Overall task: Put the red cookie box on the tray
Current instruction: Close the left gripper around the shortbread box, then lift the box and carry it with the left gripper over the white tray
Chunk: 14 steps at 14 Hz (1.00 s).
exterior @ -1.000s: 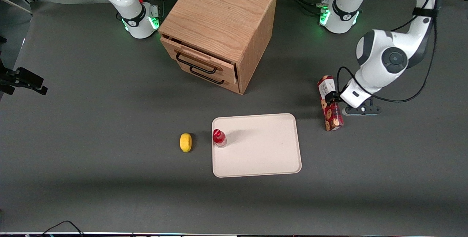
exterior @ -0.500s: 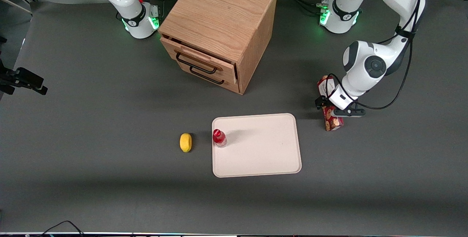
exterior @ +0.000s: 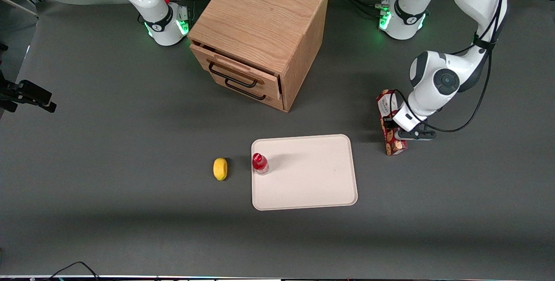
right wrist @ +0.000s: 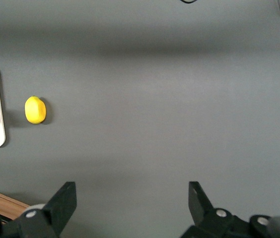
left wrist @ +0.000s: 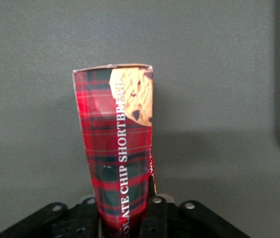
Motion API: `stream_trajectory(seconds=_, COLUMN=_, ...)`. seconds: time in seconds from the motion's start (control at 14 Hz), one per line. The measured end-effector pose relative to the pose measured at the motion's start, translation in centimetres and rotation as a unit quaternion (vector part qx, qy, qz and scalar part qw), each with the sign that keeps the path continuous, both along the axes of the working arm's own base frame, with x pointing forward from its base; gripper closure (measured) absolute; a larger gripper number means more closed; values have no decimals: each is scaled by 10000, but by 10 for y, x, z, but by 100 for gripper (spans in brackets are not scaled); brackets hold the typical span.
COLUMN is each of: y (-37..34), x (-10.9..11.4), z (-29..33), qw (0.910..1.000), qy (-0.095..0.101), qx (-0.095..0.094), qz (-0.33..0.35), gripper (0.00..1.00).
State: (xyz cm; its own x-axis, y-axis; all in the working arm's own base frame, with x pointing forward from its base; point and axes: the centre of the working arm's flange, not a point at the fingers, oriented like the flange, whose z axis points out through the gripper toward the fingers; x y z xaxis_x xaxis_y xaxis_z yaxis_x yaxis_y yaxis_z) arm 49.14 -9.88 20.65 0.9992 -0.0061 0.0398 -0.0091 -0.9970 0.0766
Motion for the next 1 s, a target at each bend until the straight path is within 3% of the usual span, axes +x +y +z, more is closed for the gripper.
stream_trajectory(seconds=0.07, y=0, x=1, z=0, qw=10000, qy=-6, qx=0, qz=2, gripper=84)
stream_trajectory(seconds=0.21, y=1, x=2, z=2, qw=10000, qy=-12, qx=3, qz=5, gripper=85)
stream_trajectory(seconds=0.29, y=2, x=6, z=5, qw=10000, qy=45, qx=25, qz=13, gripper=87)
stream_trajectory(seconds=0.43, y=4, x=24, z=29, qw=9994, qy=336, qx=128, qz=17, gripper=88)
stream_trajectory(seconds=0.64, y=3, x=65, z=112, qw=9983, qy=518, qx=277, qz=19, gripper=88)
stream_trajectory(seconds=0.79, y=-2, x=85, z=176, qw=9980, qy=534, qx=324, qz=2, gripper=88)
stream_trajectory(seconds=1.0, y=-22, x=113, z=248, qw=9986, qy=458, qx=233, qz=-80, gripper=88)
